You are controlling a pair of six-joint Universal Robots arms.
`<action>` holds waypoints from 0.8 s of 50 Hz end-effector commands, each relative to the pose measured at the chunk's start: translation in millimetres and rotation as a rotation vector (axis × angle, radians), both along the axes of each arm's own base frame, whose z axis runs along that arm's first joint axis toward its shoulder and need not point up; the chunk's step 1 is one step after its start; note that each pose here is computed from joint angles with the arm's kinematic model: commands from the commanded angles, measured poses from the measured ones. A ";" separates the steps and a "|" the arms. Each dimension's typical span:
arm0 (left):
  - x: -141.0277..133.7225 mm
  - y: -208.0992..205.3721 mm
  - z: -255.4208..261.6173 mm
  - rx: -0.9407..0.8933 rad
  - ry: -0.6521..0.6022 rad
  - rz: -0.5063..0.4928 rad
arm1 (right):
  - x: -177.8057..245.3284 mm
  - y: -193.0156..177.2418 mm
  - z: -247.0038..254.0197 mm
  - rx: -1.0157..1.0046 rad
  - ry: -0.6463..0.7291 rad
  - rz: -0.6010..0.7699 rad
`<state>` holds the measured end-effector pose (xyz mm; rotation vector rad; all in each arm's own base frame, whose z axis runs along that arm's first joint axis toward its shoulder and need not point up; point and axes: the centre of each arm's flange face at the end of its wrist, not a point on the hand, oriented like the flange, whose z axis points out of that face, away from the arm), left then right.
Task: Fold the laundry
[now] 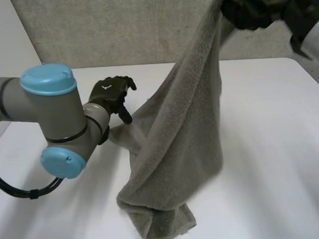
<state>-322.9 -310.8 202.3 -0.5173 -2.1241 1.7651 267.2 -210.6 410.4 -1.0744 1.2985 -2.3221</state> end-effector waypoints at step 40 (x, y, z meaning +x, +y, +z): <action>-40.9 -19.5 -70.4 -0.005 0.005 -0.177 | -15.0 58.6 26.0 -0.070 -0.028 0.057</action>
